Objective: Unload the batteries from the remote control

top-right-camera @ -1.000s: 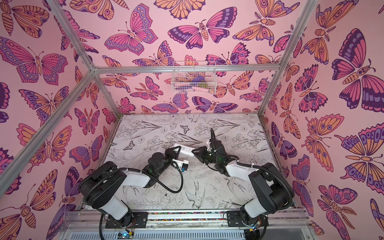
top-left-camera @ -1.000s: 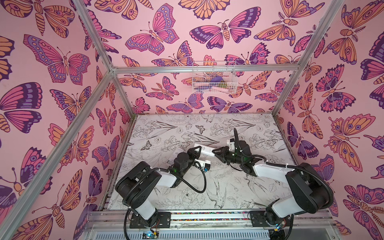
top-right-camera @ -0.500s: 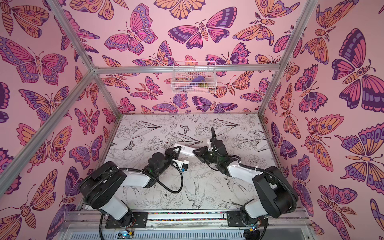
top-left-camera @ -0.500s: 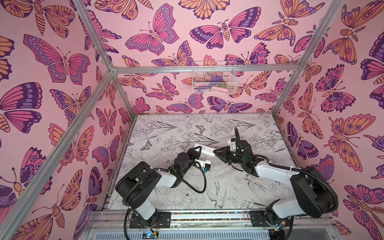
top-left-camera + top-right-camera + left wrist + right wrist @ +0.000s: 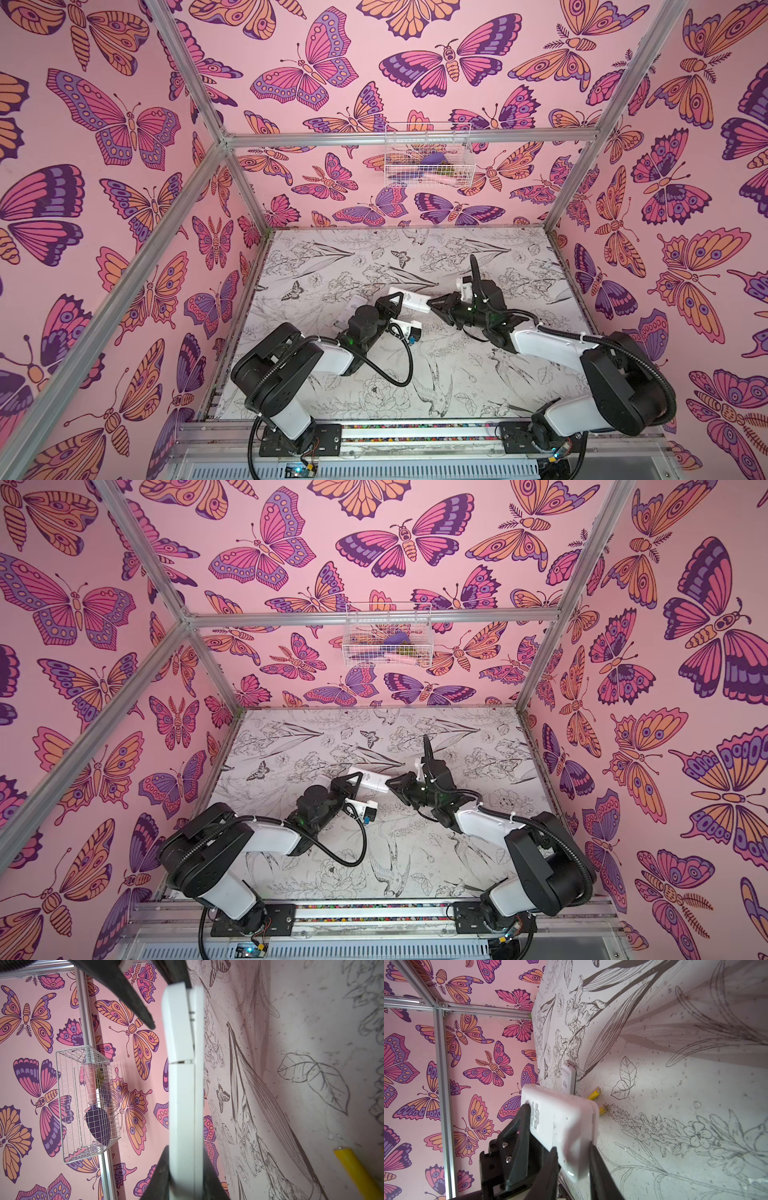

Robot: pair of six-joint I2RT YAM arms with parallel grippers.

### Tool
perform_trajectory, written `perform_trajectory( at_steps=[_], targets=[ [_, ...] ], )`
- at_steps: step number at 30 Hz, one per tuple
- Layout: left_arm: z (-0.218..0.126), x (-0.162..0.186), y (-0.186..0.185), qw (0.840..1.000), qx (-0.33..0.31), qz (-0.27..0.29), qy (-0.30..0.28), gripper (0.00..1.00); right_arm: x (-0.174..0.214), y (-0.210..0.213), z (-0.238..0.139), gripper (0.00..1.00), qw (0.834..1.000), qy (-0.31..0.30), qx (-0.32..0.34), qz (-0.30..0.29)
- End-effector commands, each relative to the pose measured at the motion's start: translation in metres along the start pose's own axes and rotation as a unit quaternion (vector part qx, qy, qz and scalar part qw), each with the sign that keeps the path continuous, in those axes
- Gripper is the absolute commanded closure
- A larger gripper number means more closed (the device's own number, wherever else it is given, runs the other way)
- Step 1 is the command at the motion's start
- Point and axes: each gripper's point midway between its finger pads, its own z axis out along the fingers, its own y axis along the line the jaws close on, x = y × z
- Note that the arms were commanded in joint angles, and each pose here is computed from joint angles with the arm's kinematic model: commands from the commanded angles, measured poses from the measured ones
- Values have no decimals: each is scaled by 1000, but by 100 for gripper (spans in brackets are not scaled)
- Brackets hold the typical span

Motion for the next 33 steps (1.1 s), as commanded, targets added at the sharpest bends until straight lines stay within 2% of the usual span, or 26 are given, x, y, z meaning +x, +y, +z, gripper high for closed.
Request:
perform_trajectory(
  at_steps=[1, 8, 11, 21, 25, 33],
  targets=[
    [-1, -14, -1, 1000, -2, -6, -25, 100, -13, 40, -9, 73, 998, -22, -59, -26],
    [1, -15, -2, 1000, -1, -7, -25, 100, -14, 38, -10, 74, 998, -20, -57, -27],
    [1, -17, -9, 999, 11, -8, -29, 100, -16, 25, -10, 74, 999, -25, -34, -27],
    [4, -17, -4, 1000, 4, -3, -26, 100, -16, 31, -13, 76, 998, -24, -51, -22],
    [5, -16, -5, 1000, 5, -8, -25, 100, -14, 24, -12, 77, 999, -19, -32, -30],
    [4, -20, -9, 999, 11, -4, -35, 100, -13, 19, -12, 86, 999, -22, -32, -18]
  ],
)
